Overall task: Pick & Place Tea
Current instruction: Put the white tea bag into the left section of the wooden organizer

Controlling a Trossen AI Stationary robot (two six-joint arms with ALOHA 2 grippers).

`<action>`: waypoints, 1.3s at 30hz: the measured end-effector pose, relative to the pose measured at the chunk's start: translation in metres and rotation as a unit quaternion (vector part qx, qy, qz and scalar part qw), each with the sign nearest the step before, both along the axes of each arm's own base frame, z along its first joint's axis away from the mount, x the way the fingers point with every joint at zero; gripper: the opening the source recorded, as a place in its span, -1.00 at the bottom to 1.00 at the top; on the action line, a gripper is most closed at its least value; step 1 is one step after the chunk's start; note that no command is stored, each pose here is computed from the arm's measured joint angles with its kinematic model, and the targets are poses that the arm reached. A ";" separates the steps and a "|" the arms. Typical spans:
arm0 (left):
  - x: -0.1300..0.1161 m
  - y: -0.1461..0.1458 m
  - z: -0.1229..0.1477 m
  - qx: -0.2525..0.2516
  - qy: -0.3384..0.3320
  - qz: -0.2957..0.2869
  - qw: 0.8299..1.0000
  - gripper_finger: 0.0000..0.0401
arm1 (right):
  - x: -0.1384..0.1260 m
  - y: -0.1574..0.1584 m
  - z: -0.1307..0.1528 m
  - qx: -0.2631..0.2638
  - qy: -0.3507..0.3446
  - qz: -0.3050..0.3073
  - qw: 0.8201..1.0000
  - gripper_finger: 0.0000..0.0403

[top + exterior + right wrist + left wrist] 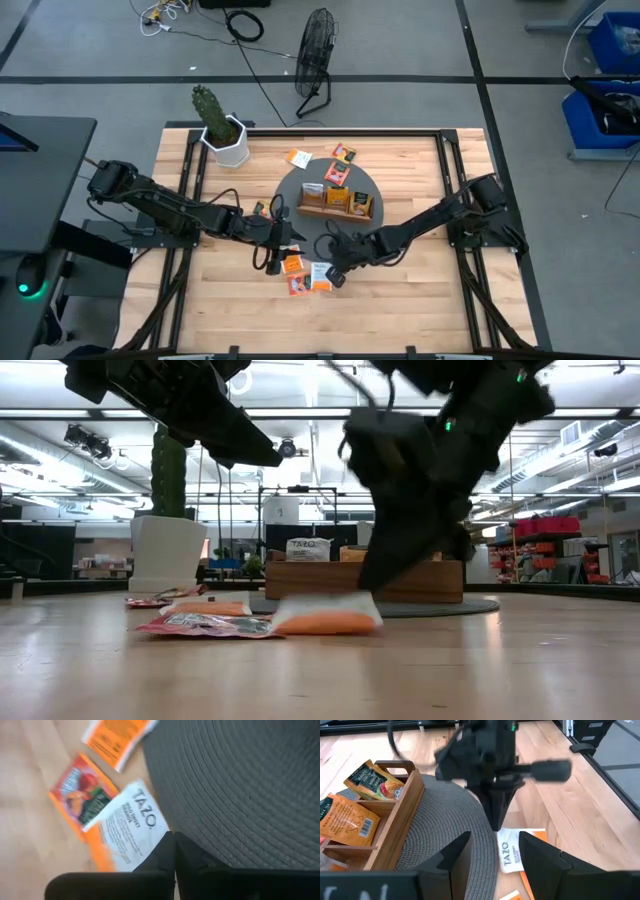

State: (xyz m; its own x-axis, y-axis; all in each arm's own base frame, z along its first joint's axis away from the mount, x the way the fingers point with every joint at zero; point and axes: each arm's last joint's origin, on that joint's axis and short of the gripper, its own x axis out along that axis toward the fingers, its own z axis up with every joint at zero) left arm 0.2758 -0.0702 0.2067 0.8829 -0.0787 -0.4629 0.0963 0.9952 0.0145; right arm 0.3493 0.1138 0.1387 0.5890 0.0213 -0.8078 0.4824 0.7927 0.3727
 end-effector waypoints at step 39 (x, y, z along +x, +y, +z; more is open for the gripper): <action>0.001 -0.004 -0.015 -0.005 0.043 0.000 0.999 -0.15 | -0.014 0.092 -0.014 -0.276 -0.140 0.291 0.905 0.06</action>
State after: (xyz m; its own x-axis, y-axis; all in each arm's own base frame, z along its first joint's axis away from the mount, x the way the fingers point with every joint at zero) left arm 0.2764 -0.0743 0.1918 0.8395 -0.0832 -0.5370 0.0965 0.9953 -0.0033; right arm 0.3352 0.2057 0.1248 0.7912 0.0318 -0.6107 -0.1288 0.9849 -0.1156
